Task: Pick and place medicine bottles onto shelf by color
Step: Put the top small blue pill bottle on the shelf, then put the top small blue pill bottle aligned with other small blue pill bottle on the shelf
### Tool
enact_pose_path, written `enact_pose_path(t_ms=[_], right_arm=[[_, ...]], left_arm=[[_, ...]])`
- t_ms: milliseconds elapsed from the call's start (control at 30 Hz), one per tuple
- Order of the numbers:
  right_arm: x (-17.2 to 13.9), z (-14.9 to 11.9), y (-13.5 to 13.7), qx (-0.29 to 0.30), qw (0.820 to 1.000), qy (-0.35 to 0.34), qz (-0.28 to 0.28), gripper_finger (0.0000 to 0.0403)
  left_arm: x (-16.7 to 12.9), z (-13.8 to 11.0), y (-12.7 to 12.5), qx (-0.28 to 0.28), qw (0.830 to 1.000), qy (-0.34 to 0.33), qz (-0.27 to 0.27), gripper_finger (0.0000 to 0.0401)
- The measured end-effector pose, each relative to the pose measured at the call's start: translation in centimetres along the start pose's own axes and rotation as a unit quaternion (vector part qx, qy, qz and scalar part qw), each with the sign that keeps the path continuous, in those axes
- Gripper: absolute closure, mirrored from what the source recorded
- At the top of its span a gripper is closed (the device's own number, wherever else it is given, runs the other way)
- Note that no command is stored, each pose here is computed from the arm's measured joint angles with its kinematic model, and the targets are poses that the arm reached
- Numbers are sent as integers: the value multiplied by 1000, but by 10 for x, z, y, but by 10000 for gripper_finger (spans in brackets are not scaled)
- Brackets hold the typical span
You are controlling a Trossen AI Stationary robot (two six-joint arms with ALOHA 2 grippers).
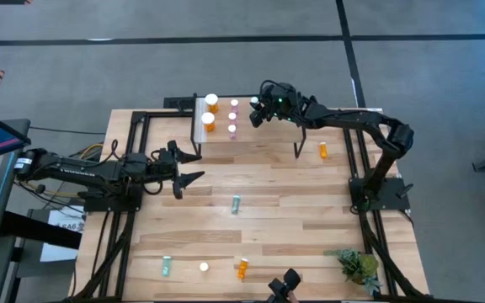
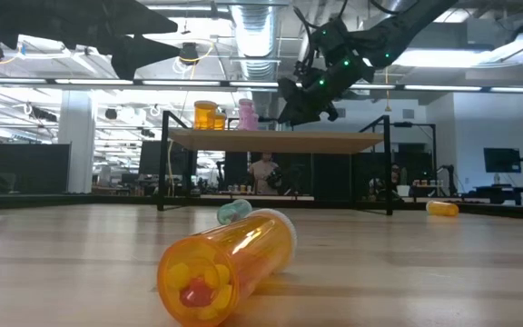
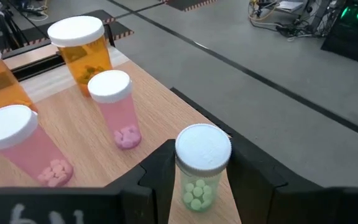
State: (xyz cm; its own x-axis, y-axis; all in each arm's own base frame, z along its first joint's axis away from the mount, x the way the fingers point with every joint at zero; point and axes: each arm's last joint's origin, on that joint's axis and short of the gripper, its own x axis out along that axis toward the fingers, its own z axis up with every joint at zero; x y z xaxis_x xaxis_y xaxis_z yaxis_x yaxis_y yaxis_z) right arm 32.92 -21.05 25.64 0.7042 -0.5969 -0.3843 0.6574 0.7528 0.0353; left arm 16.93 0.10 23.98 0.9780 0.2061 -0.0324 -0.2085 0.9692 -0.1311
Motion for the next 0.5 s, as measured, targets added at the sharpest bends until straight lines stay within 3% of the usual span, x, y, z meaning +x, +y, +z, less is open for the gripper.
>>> enact_pose_path(t_ms=[500], right_arm=[[-2,4,0,39,999,-16,2,169]], left_arm=[[0,0,0,-3,1000,0,0,149]])
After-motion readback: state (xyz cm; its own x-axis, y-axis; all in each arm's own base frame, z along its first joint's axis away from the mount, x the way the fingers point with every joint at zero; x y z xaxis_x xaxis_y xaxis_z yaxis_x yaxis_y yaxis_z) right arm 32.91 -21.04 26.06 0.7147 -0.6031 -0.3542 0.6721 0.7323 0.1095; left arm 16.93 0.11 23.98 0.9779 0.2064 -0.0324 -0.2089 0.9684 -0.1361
